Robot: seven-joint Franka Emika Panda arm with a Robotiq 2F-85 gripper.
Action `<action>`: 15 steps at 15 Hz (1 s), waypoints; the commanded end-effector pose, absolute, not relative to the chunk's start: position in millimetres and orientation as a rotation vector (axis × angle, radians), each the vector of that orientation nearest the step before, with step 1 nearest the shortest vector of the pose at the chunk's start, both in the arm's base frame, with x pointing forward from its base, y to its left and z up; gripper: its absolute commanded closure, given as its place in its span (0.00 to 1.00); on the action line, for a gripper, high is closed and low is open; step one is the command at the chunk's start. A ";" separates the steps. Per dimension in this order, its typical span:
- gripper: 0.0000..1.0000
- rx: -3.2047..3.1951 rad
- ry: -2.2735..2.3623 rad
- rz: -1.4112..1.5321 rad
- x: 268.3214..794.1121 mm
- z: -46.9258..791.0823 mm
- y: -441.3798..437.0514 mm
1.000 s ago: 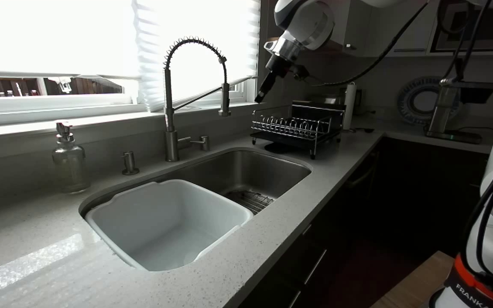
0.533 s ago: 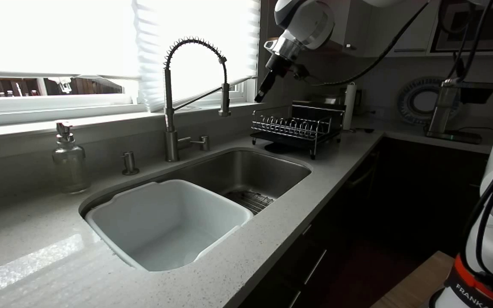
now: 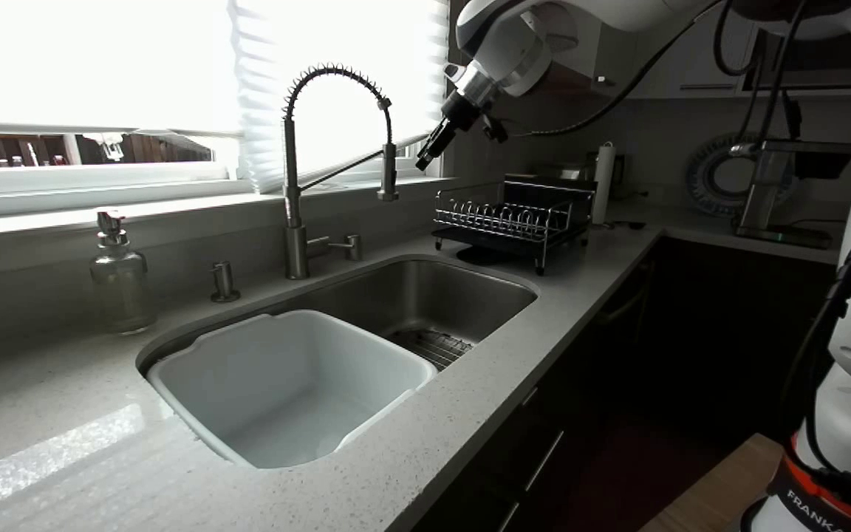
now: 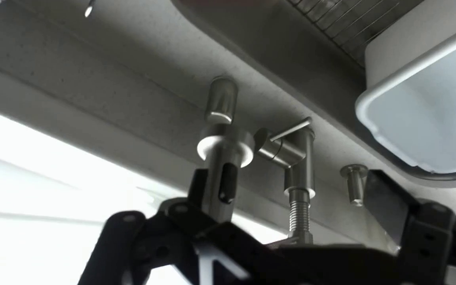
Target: Turn the tap nozzle to the left
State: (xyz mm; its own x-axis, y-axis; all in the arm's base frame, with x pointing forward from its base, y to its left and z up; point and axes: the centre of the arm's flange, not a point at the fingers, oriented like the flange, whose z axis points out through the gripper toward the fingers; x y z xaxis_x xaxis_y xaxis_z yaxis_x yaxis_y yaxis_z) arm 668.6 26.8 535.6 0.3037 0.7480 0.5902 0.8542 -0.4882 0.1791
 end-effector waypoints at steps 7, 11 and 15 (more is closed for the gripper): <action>0.00 -2.062 -1.551 -1.247 738.3 512.6 8.9; 0.00 -1.944 -1.491 -1.297 746.8 501.3 12.1; 0.00 -1.877 -1.473 -1.316 752.5 494.6 14.1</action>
